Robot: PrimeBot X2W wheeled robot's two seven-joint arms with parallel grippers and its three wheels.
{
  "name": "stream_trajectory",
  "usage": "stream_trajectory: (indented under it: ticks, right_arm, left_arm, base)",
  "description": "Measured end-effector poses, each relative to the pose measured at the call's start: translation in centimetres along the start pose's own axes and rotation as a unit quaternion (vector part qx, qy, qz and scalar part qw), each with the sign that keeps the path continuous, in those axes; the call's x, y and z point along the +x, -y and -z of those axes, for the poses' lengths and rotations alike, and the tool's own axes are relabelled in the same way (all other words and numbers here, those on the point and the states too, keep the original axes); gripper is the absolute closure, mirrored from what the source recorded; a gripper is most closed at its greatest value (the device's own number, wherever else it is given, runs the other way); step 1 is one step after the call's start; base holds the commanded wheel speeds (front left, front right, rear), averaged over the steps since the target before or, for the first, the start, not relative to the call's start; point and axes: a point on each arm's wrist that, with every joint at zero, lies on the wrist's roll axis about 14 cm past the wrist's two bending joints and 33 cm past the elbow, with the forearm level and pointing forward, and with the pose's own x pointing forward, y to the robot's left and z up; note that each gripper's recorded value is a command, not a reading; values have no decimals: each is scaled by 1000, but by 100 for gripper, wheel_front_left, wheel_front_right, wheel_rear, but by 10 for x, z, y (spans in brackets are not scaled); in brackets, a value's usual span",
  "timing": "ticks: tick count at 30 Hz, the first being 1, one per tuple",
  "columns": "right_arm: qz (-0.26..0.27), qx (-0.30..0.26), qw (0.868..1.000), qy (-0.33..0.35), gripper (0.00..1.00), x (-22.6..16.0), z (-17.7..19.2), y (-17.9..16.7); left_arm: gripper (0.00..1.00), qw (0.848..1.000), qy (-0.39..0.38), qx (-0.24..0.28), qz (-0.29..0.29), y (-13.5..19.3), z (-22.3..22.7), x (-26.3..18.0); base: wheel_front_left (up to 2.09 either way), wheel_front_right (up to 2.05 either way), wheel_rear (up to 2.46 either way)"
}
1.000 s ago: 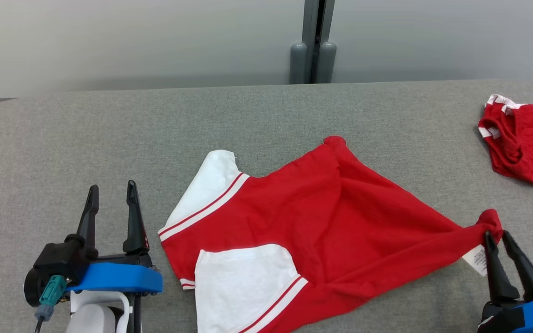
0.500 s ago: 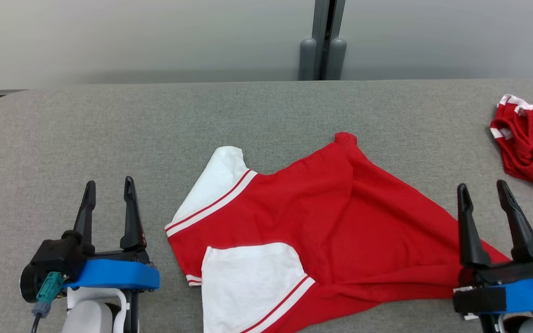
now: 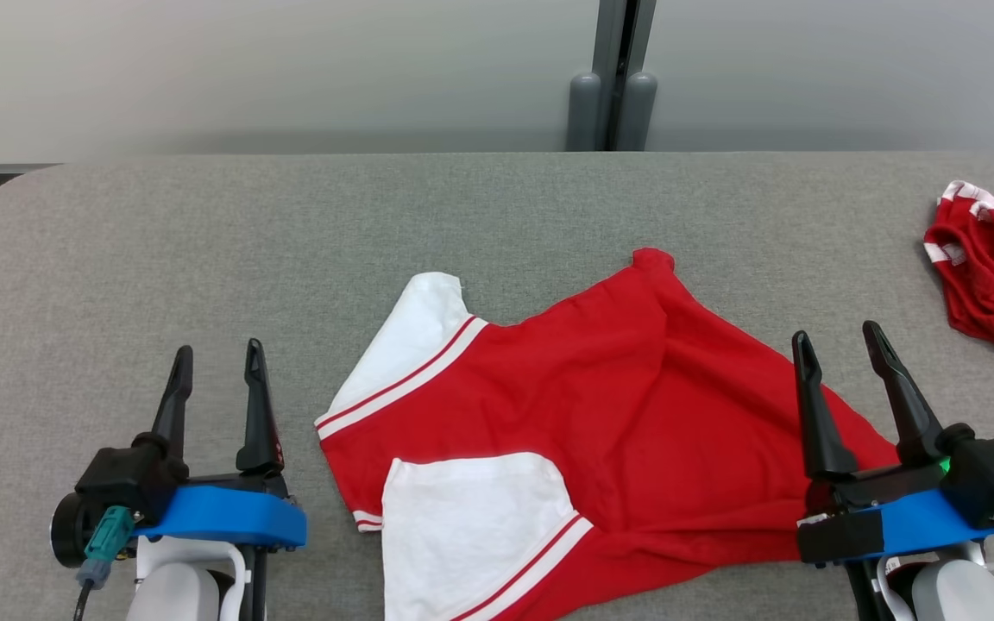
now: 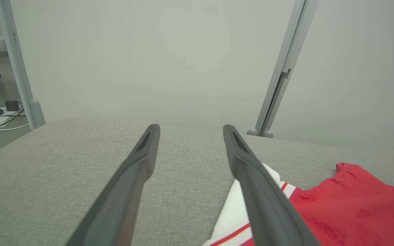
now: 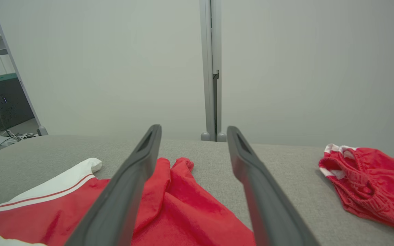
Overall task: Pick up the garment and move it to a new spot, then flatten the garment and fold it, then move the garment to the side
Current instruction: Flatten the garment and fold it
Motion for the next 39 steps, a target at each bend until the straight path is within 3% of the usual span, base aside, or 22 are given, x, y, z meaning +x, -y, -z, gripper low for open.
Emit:
stream_trajectory:
  ticks: [6,14,28,33,34,36,37,39]
  right_arm:
    - [1,-2,1000,-4,0,-2,2,1]
    - [8,0,1000,-21,0,-6,14,5]
    - [26,-1,999,-35,0,-7,24,18]
    - [27,-2,999,-34,0,-4,24,20]
    - [27,-2,999,-33,0,-4,23,20]
    - [28,-2,999,-32,0,-4,23,20]
    - [28,-3,999,-32,0,-4,23,20]
    - [28,-2,999,-30,0,-3,22,19]
  left_arm:
    - [0,1000,-17,6,23,11,9,8]
    - [0,994,-93,28,53,17,45,19]
    - [0,959,-273,31,68,17,137,-20]
    - [0,954,-284,30,88,28,142,-18]
    - [19,954,-285,29,91,31,142,-18]
    - [89,952,-289,29,99,35,143,-18]
    - [100,951,-291,31,104,37,144,-18]
    - [100,952,-285,33,110,39,141,-15]
  base:
    - [0,0,0]
    - [0,0,0]
    - [0,0,0]
    - [0,0,0]
    - [0,0,0]
    - [0,0,0]
    - [0,0,0]
    - [0,0,0]
